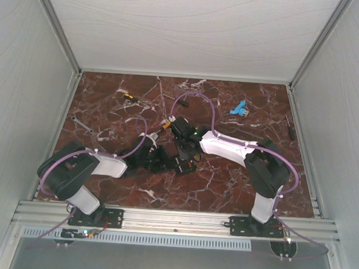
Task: Snap on the fuse box
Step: Install the fuse at the fuse box base.
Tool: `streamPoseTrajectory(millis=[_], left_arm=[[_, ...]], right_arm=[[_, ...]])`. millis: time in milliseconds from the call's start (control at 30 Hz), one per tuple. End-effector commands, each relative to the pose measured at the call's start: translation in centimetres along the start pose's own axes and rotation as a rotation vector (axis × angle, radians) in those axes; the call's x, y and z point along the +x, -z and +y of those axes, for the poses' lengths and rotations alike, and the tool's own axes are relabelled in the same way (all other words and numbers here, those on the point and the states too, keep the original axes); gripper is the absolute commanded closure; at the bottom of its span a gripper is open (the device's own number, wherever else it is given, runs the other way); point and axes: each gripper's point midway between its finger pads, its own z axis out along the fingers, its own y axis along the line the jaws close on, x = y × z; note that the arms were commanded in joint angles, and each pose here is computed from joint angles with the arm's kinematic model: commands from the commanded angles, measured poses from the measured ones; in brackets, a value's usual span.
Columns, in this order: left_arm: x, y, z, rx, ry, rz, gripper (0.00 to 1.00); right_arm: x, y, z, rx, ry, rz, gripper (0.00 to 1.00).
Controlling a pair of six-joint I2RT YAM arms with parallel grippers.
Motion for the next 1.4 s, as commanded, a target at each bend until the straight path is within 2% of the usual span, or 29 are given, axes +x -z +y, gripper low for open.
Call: streamPoseTrajectory(millis=[0, 200, 467, 767, 1000, 1200, 1367], left_arm=[[-0.1, -0.3, -0.5, 0.021, -0.008, -0.010, 0.63], [0.0, -0.2, -0.4, 0.022, -0.009, -0.008, 0.63], [0.0, -0.3, -0.7, 0.030, -0.011, -0.002, 0.64], [0.1, -0.4, -0.8, 0.032, -0.013, 0.003, 0.64], [0.0, -0.4, -0.7, 0.032, -0.015, -0.001, 0.64], [0.0, -0.4, -0.9, 0.040, -0.015, -0.002, 0.65], [0.0, 0.2, -1.3, 0.052, -0.022, -0.009, 0.65]], right_arm=[[5.3, -2.2, -1.7, 0.080, 0.004, 0.163, 1.00], [5.4, -1.4, -4.0, 0.110, -0.043, 0.150, 1.00], [5.6, -2.1, -3.2, 0.092, -0.027, 0.170, 1.00], [8.1, -3.2, -3.5, 0.117, -0.002, 0.245, 1.00], [9.2, -2.7, -5.6, 0.168, -0.026, 0.257, 1.00], [9.8, -3.4, -4.0, 0.142, 0.028, 0.291, 1.00], [6.4, -1.6, -2.0, 0.069, 0.071, 0.181, 1.00]])
